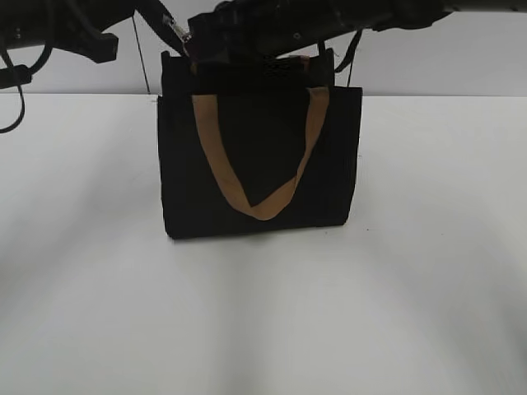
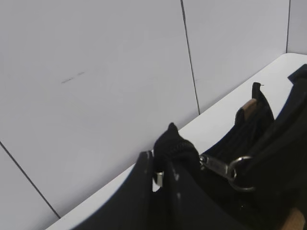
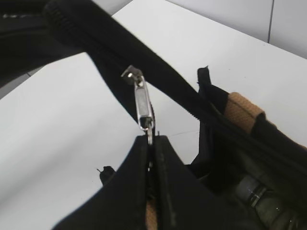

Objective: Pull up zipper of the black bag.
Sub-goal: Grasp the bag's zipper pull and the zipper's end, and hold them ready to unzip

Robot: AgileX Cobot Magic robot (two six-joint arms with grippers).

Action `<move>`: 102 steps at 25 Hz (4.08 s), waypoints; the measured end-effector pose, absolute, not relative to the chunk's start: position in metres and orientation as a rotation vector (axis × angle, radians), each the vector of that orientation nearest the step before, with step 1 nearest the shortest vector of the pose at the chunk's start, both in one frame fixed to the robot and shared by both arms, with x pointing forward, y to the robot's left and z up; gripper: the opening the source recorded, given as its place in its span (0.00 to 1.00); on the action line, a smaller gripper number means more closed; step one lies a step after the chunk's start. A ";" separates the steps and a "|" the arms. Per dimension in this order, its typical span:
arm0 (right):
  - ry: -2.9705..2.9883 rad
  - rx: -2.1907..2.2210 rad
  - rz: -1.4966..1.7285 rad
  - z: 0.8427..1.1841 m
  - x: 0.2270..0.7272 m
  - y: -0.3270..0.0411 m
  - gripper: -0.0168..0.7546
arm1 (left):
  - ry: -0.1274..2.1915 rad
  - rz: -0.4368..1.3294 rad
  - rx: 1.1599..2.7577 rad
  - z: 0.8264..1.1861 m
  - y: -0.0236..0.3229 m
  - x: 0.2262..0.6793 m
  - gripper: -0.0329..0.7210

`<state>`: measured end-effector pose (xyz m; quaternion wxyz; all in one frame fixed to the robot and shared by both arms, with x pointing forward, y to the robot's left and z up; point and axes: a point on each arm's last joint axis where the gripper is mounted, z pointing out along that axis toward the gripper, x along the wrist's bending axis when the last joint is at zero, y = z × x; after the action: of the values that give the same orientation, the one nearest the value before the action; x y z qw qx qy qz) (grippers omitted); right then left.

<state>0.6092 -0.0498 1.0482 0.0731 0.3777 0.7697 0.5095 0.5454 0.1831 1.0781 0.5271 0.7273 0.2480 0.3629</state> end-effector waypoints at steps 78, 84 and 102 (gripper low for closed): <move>2.398 0.971 1.469 1.043 0.608 -0.049 0.41 | 0.580 0.895 1.721 1.089 0.185 0.539 0.06; 2.419 0.814 1.449 1.044 0.599 -0.035 0.41 | 0.581 0.895 1.721 1.089 0.185 0.539 0.06; 2.392 0.788 1.437 1.045 0.598 -0.031 0.16 | 0.581 0.894 1.720 1.089 0.185 0.539 0.06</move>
<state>0.5979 -0.0312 1.0448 0.1208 0.2698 0.8189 0.4920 0.5387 0.1847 1.0890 0.5303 0.7205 0.2434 0.3747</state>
